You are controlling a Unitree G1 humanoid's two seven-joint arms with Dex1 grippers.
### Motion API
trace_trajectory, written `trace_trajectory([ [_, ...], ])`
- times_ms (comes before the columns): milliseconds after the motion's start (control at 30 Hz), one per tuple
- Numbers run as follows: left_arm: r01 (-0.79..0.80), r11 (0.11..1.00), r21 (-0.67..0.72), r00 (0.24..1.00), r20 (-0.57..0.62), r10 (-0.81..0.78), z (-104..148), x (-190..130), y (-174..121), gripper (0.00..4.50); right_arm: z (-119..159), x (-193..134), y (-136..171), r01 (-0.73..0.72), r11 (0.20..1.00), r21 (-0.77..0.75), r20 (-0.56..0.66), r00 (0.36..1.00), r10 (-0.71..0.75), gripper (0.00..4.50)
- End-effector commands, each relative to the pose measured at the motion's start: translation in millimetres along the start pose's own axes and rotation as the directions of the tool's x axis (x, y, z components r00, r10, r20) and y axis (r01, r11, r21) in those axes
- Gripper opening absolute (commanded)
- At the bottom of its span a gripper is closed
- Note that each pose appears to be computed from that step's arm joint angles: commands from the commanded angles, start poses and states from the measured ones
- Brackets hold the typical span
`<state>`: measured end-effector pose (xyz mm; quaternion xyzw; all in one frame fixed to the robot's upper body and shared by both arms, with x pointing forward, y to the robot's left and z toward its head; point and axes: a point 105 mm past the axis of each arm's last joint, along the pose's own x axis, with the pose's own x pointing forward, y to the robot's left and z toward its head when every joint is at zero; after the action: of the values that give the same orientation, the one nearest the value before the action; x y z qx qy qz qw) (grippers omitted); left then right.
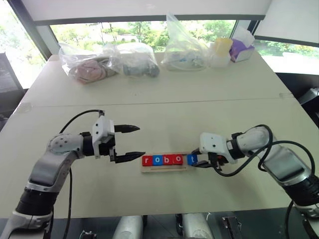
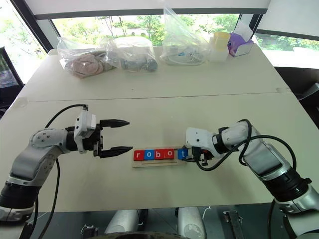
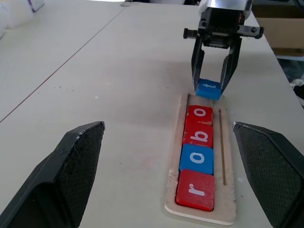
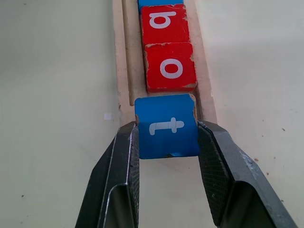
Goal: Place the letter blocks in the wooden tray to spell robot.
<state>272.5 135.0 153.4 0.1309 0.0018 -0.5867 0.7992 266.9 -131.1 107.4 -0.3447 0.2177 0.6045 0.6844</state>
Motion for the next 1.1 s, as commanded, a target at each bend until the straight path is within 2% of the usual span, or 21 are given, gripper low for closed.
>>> trace_trajectory([
  [33, -0.022, 0.999, 0.030, 0.999, 0.029, 0.021, 12.6, -4.5, 0.6, 4.50, 9.8, -1.4, -4.2, 0.020, 0.999, -0.048, 0.016, 1.000, -0.019, 1.13],
  [1000, -0.047, 0.999, 0.022, 0.999, 0.028, 0.046, 11.1, -7.6, -1.7, 4.50, 8.8, 7.9, -7.1, 0.022, 0.998, -0.055, 0.025, 0.999, -0.020, 1.13],
  [1100, -0.047, 0.999, 0.021, 0.999, 0.027, 0.047, 11.0, -7.6, -1.5, 4.50, 9.7, 8.2, -7.6, 0.022, 0.998, -0.054, 0.028, 0.999, -0.020, 2.67],
])
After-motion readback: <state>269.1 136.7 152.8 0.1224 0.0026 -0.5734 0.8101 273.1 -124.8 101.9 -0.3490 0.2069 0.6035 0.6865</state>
